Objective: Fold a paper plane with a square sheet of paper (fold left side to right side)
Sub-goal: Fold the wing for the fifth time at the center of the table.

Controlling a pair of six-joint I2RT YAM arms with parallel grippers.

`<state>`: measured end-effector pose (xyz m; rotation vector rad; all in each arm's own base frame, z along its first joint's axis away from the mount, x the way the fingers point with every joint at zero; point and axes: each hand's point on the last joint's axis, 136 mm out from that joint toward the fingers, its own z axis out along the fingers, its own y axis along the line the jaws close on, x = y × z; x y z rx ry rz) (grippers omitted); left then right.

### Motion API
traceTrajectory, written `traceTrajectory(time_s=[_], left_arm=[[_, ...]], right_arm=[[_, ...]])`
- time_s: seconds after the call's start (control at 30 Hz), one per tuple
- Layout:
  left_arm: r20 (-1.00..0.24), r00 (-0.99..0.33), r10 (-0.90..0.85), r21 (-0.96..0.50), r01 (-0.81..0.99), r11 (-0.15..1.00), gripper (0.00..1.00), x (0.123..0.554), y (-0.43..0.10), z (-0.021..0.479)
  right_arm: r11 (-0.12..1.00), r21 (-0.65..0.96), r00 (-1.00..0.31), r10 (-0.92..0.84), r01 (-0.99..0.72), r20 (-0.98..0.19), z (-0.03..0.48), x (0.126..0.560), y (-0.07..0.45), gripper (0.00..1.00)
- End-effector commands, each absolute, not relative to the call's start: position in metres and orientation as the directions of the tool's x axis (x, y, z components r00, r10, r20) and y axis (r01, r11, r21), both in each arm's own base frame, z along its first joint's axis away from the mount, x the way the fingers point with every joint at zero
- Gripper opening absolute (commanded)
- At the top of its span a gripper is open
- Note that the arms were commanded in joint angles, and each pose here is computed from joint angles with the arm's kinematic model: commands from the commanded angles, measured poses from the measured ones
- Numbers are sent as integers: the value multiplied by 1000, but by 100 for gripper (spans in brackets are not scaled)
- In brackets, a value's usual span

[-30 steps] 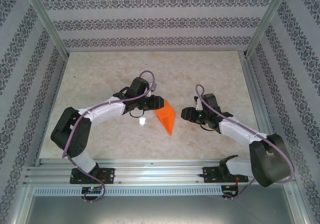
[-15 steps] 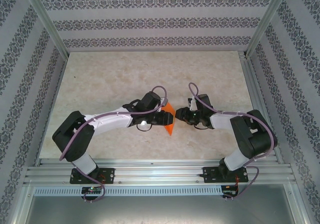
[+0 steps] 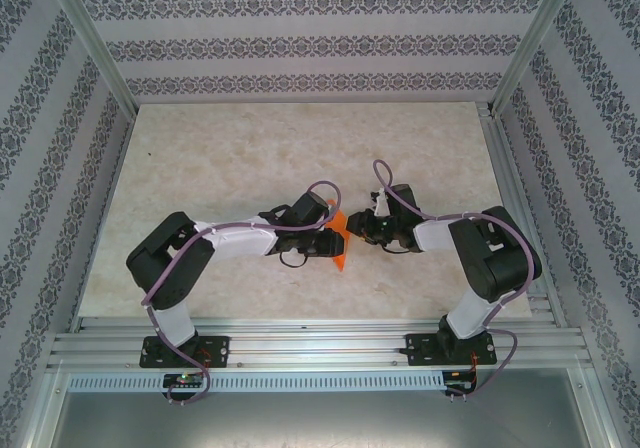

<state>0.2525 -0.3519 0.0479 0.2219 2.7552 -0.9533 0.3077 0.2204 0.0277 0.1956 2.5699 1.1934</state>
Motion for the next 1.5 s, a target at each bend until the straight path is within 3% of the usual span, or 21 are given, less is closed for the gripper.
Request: traceTrajectory(time_s=[0.0,0.23,0.47,0.67,0.8,0.97,1.47], left_arm=[[-276,-960,50,-554,201,808,30,262,-347,40],[-258,-965,33,-530,170,831,18,264,-337,25],[-243,-970,22,-506,146,850,12,264,-328,12],[-231,-973,24,-497,139,856,10,263,-326,4],[-231,-973,26,-498,141,856,9,262,-326,4],[-226,-974,29,-497,141,856,8,261,-325,2],[-216,-976,34,-487,138,863,5,259,-322,-4]], right_arm=[[638,767,-937,223,-67,-267,42,316,229,28],[602,790,-933,206,-116,-294,59,314,239,28],[600,788,-932,193,-136,-308,70,310,242,33],[600,788,-932,190,-139,-309,73,306,242,29],[662,744,-919,229,-94,-320,68,310,219,27],[696,718,-928,248,-30,-280,48,309,204,15],[608,787,-957,156,-104,-246,53,294,256,9]])
